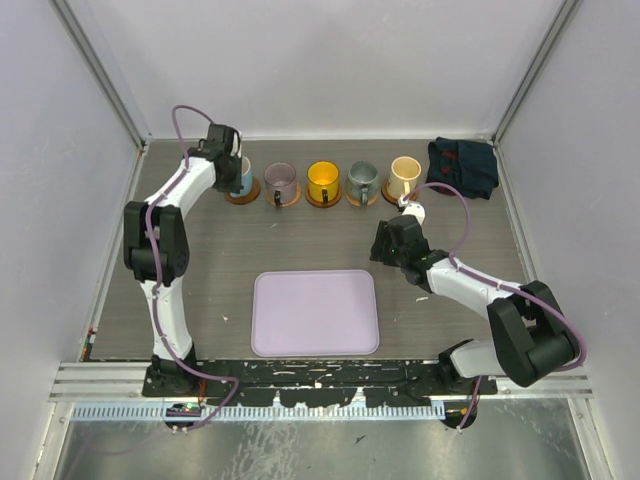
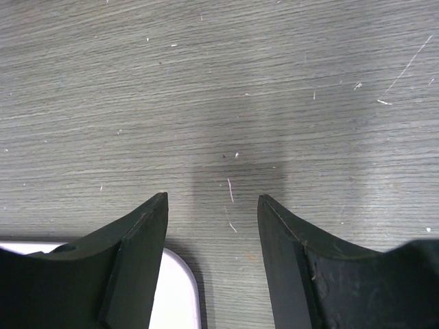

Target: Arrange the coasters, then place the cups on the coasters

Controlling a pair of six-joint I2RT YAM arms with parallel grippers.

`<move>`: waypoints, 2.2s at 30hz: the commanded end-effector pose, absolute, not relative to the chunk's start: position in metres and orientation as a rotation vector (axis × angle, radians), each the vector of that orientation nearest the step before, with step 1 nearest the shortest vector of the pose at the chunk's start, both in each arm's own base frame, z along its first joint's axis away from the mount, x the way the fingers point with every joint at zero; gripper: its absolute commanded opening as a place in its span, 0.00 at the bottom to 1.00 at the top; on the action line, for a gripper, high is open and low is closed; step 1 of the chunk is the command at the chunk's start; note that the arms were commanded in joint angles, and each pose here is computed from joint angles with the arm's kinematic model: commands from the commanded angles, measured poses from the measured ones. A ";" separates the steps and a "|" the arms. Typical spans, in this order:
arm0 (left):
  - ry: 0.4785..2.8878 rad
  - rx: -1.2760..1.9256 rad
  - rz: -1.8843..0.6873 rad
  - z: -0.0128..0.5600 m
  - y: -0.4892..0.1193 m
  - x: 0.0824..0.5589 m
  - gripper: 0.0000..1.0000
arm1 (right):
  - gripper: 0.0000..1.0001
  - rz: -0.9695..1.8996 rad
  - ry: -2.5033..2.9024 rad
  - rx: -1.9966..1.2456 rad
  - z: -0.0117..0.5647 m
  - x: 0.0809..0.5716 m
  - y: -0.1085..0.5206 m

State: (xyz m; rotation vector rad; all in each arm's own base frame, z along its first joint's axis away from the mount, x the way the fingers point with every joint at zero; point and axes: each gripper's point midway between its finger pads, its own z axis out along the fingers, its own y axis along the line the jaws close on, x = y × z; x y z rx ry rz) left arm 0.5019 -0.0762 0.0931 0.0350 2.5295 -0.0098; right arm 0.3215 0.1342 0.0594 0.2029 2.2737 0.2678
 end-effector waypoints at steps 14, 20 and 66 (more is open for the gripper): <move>2.479 -0.009 -0.028 0.109 -0.070 0.486 0.00 | 0.60 0.340 2.235 0.219 0.069 0.326 0.143; 2.486 -0.024 -0.035 0.108 -0.070 0.479 0.00 | 0.60 0.342 2.236 0.219 0.068 0.325 0.143; 2.412 -0.053 -0.070 0.105 -0.077 0.506 0.11 | 0.59 0.369 2.259 0.212 0.060 0.326 0.149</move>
